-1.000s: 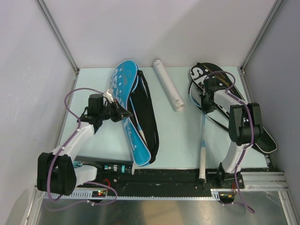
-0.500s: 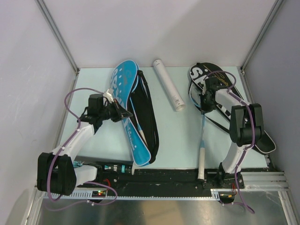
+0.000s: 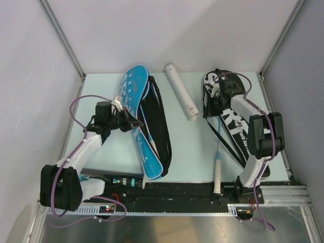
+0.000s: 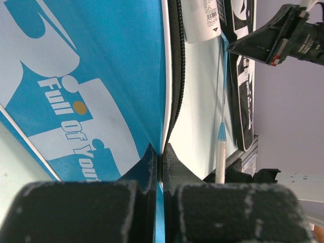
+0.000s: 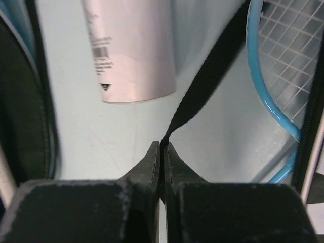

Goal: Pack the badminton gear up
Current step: Adjust the racket bag at the center of the board.

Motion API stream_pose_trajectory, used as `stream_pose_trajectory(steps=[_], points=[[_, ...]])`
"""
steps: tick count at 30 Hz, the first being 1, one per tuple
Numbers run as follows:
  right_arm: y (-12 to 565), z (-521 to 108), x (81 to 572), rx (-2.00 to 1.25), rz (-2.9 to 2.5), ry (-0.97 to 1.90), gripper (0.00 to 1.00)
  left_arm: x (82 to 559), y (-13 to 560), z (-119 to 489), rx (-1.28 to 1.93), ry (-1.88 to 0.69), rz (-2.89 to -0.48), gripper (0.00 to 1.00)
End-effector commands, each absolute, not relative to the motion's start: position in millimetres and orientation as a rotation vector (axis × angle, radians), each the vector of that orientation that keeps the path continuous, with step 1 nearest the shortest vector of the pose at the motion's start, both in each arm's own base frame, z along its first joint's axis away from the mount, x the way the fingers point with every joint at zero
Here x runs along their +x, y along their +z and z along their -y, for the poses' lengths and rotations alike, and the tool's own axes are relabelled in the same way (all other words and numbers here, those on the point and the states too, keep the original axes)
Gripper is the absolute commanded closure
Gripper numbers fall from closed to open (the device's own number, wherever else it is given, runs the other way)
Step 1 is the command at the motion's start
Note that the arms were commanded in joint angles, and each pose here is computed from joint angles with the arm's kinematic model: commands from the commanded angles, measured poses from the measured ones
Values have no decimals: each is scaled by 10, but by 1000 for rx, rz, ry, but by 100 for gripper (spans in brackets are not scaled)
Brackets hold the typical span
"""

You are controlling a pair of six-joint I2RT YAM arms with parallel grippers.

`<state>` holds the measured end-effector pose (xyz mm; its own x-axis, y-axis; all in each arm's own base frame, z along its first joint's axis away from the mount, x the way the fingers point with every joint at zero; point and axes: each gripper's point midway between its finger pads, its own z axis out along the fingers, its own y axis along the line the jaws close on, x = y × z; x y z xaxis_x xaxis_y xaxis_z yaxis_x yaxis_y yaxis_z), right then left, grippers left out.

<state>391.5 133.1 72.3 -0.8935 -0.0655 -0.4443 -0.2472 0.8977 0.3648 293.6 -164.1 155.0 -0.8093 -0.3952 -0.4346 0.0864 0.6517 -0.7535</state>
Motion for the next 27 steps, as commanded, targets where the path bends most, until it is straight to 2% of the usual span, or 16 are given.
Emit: stream_pose_trajectory(steps=[1,9,12,17,22,27], points=[[1631,-1451,4193,-208,-2315,855,100,3017,1757,1633,-169,-1081,-2211,100],[2287,-1197,4338,-118,-2060,1043,100,3023,1745,1614,-176,-1070,-2213,100],[2332,-1078,4404,-72,-2042,1002,100,3020,1738,1607,-178,-1064,-2215,100],[1831,-267,4532,246,-2202,603,100,3013,1734,1587,-177,-1046,-2216,100],[1389,658,4336,535,-2332,191,99,3010,1724,1576,-176,-1034,-2222,100],[1201,1092,4265,631,-2392,-47,93,3014,1724,1574,-175,-1033,-2223,100]])
